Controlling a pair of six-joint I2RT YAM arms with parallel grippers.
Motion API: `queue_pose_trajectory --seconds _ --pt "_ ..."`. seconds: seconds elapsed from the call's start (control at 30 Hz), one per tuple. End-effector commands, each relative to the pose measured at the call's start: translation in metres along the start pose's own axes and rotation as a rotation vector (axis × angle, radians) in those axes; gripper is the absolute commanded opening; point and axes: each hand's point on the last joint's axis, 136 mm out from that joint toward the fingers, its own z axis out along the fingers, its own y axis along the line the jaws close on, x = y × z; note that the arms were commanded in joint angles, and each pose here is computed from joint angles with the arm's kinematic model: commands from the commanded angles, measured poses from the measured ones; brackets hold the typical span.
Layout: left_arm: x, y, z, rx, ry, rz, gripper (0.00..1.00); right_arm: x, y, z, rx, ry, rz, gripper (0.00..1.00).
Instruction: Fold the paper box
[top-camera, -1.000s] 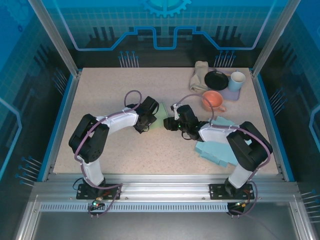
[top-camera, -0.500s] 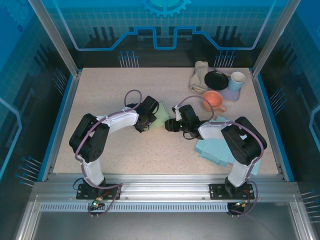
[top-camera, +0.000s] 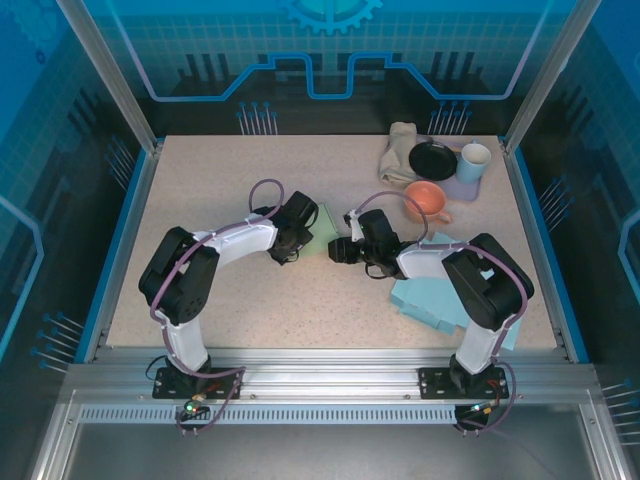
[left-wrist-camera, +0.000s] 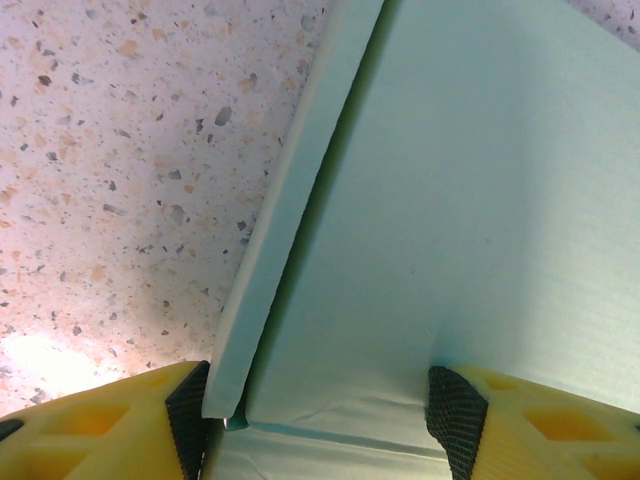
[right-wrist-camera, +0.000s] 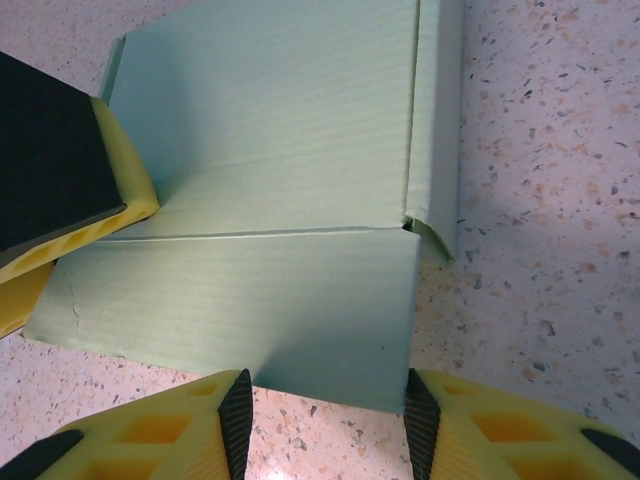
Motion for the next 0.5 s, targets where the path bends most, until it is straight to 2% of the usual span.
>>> queue_pose_trajectory --seconds 0.0,0.47 --pt "0.009 0.048 0.022 -0.189 0.032 0.046 0.63 -0.001 0.001 0.001 -0.030 -0.011 0.006 0.46" --pt "0.008 0.049 0.024 -0.197 0.031 0.052 0.63 0.002 -0.011 0.003 0.027 -0.005 -0.012 0.47"
